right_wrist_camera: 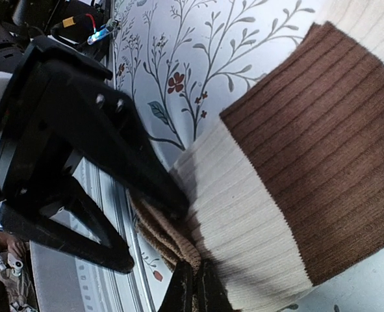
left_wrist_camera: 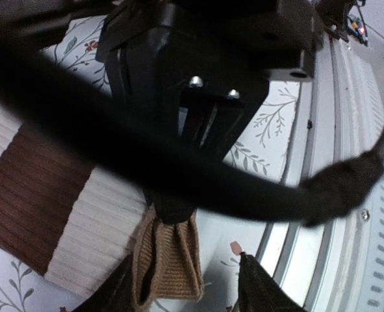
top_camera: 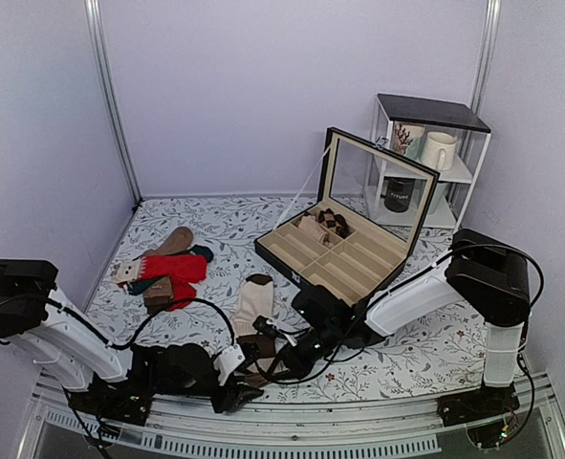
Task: Roll the socks
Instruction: Roll a pair of socks at the center of the board.
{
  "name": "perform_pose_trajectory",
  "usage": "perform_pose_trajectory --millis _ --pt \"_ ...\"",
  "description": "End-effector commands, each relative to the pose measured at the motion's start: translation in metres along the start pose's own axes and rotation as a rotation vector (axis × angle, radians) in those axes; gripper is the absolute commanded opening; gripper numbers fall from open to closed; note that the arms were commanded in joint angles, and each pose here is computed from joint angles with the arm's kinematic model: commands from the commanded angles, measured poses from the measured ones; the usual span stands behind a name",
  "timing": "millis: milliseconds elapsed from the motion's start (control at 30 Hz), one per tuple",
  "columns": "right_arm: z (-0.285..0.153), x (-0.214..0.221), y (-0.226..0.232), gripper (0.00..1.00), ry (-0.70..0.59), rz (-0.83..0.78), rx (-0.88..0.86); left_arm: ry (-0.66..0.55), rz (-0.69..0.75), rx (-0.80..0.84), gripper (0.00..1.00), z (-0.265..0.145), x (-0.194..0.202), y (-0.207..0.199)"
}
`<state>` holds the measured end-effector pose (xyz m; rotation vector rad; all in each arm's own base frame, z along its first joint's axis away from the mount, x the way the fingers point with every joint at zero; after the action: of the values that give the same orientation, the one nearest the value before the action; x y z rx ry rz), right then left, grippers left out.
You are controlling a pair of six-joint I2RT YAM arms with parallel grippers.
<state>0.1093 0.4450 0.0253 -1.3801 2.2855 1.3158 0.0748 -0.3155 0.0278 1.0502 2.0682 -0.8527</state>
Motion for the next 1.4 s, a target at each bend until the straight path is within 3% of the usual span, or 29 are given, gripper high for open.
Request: perform_pose_trajectory --millis 0,100,200,233,300,433,533,733,1033,1367 --pt "0.007 0.055 -0.027 0.00 0.170 0.141 0.078 0.002 0.004 0.025 0.34 0.006 0.000 -0.009" --pt "0.007 0.055 -0.026 0.00 0.170 0.144 0.076 0.013 -0.012 0.017 0.28 0.006 0.005 -0.006" --pt "0.007 0.055 -0.026 0.00 0.169 0.144 0.073 0.027 -0.020 0.007 0.02 0.006 0.010 -0.003" --pt "0.006 0.055 -0.025 0.00 0.169 0.142 0.070 0.031 -0.025 0.004 0.00 0.006 0.012 -0.002" --pt "0.006 0.051 -0.023 0.02 0.157 0.132 0.065 0.040 -0.037 0.002 0.00 0.006 0.015 -0.001" --pt "-0.002 0.032 -0.017 0.21 0.080 0.035 0.072 0.070 -0.102 0.019 0.00 0.005 0.024 0.001" --pt "-0.017 0.007 -0.008 0.32 -0.036 -0.119 0.092 0.095 -0.170 0.022 0.00 0.003 0.037 0.007" --pt "-0.050 -0.015 0.020 0.39 -0.266 -0.516 0.093 0.150 -0.243 0.033 0.00 0.003 0.058 0.011" --pt "-0.044 0.003 0.028 0.48 -0.265 -0.851 0.133 0.163 -0.262 0.041 0.00 0.002 0.063 0.011" --pt "-0.026 0.021 0.058 0.49 -0.209 -1.022 0.152 0.182 -0.269 0.038 0.00 0.005 0.067 0.012"
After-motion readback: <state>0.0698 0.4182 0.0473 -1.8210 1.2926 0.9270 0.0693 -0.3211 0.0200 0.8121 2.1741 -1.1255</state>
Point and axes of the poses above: each gripper's point midway between its finger pads, its own z axis out along the fingers, its own y axis along the line the jaws close on, x = y × z, the point moved 1 cm from there along -z, back along the fingers, and after that the axes turned 5 degrees about -z, right-handed, at the moved point
